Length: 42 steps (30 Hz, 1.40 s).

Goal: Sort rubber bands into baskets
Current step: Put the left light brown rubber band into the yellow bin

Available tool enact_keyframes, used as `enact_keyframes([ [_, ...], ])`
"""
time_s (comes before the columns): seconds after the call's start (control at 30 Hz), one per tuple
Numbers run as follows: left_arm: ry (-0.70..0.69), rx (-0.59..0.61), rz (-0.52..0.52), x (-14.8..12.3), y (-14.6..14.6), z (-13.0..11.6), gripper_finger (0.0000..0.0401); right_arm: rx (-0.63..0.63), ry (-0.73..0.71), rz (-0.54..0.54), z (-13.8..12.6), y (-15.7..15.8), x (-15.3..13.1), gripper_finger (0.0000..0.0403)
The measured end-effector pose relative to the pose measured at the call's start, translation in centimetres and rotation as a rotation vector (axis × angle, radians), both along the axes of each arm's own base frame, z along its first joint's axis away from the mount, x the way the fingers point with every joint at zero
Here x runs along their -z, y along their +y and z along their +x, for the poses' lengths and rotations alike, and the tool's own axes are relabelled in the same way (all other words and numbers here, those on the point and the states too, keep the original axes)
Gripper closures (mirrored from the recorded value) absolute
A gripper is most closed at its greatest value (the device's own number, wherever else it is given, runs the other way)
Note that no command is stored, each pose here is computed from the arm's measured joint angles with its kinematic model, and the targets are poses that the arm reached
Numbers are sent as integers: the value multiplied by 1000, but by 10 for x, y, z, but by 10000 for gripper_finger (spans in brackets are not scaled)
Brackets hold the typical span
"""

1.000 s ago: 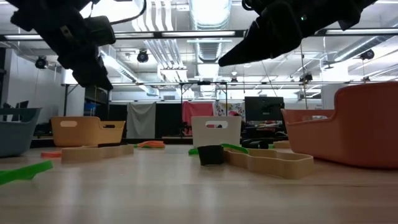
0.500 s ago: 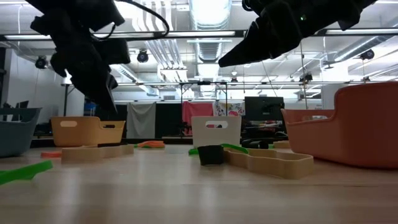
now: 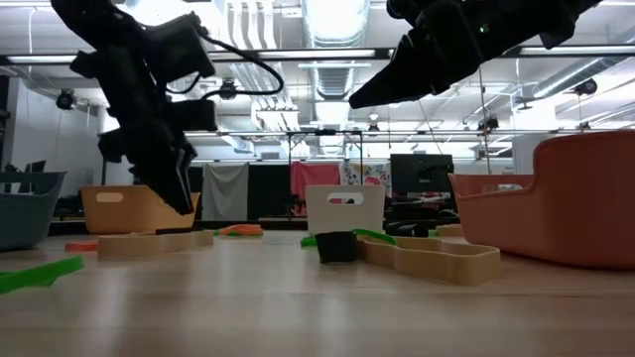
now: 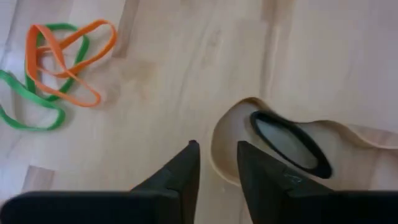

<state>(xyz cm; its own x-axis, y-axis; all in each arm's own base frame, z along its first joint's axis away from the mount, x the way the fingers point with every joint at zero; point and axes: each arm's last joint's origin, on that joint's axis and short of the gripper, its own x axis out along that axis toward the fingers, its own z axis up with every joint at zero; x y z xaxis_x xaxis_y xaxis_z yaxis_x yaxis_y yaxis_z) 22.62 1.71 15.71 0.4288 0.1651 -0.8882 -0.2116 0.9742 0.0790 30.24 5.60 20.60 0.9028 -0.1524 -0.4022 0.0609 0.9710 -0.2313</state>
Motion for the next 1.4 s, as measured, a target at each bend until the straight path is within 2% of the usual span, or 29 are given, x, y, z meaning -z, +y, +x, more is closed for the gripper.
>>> enact_keyframes([
  [0.17, 50, 6, 6, 11, 3, 3, 278, 7, 0, 14, 0, 0, 1, 337],
  [0.37, 89, 24, 11, 23, 4, 7, 287, 7, 2, 14, 0, 0, 1, 343],
  [0.5, 102, 32, 9, 28, 4, 9, 314, 7, 2, 14, 0, 0, 1, 343],
  [0.7, 97, 35, 3, 28, 3, 10, 390, 7, 1, 15, 0, 0, 1, 339],
  [0.8, 91, 30, 17, 25, 4, 8, 396, 7, 1, 15, 0, 0, 1, 340],
  [1.1, 18, 43, 39, 7, 4, 6, 401, 7, 4, 14, 0, 0, 1, 341],
  [1.4, -84, 72, 94, -38, 4, 2, 401, 7, 6, 13, -1, 0, 2, 340],
])
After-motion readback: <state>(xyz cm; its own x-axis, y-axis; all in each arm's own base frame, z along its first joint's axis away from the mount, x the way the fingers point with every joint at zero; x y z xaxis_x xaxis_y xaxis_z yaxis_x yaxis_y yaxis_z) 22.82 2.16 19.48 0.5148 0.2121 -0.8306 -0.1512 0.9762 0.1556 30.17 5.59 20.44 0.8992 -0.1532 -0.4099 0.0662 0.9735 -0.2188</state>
